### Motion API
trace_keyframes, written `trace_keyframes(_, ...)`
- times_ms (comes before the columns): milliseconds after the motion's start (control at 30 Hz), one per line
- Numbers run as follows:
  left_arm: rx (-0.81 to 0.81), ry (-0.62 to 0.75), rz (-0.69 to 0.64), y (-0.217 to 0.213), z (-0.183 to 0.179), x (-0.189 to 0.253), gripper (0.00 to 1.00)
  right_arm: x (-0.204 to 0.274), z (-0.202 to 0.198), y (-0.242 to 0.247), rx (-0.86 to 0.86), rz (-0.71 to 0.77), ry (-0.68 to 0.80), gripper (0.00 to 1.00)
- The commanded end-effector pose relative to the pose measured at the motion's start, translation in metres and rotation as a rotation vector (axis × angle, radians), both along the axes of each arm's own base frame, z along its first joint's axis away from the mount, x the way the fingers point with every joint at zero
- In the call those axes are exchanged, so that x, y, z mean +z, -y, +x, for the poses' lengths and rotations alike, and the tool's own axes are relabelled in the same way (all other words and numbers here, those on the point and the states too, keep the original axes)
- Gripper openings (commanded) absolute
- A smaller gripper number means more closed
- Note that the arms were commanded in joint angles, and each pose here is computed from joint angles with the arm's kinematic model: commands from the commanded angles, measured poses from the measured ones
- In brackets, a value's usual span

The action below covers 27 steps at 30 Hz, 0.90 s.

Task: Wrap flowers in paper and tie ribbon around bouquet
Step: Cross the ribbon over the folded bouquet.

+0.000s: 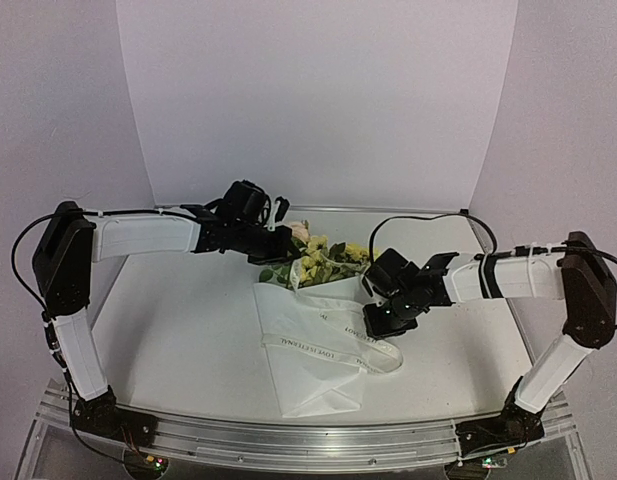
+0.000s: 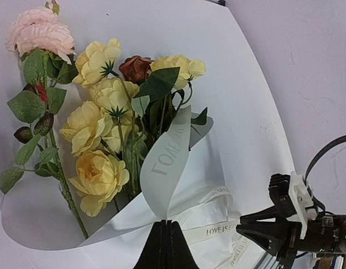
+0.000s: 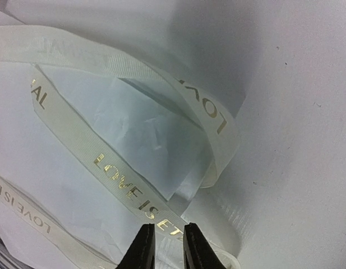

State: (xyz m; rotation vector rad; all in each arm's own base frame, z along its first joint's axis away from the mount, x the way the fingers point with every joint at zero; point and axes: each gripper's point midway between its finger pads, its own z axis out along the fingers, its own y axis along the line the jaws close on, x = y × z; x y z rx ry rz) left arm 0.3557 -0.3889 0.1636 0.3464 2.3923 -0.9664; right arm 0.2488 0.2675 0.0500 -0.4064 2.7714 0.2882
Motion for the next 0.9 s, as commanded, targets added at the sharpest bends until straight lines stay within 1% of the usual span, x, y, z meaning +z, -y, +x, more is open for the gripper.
trace_keyframes(0,-0.026,0.071,-0.098,0.004,-0.002,0.037,0.0,0.012,-0.002,0.003,-0.01,0.018,0.019,0.19)
trace_keyframes(100,-0.032,0.074,-0.1,0.003,-0.003,0.036,0.0,0.008,-0.002,0.005,0.004,0.001,0.024,0.41)
trace_keyframes(133,-0.034,0.073,-0.101,0.003,-0.004,0.036,0.0,0.006,-0.002,0.005,0.013,-0.006,0.023,0.47)
trace_keyframes(167,-0.035,0.073,-0.103,0.003,-0.004,0.036,0.0,0.001,-0.003,0.004,0.026,-0.014,0.018,0.51)
trace_keyframes(233,-0.039,0.073,-0.106,0.004,-0.005,0.037,0.0,-0.008,-0.005,0.004,0.047,-0.024,0.0,0.53)
trace_keyframes(433,-0.043,0.066,-0.107,0.004,-0.006,0.035,0.0,-0.025,-0.008,0.0,0.064,-0.013,-0.023,0.54)
trace_keyframes(500,-0.044,0.065,-0.11,0.005,-0.006,0.035,0.0,-0.027,-0.007,-0.002,0.064,-0.015,-0.03,0.51)
trace_keyframes(600,-0.043,0.065,-0.113,0.005,-0.006,0.035,0.0,-0.029,-0.006,-0.002,0.056,-0.02,-0.028,0.42)
trace_keyframes(767,-0.046,0.067,-0.117,0.006,-0.006,0.037,0.0,-0.021,-0.003,0.003,0.033,-0.02,0.002,0.31)
trace_keyframes(867,-0.052,0.066,-0.117,0.007,-0.006,0.035,0.0,-0.015,-0.003,0.005,0.016,-0.012,0.019,0.27)
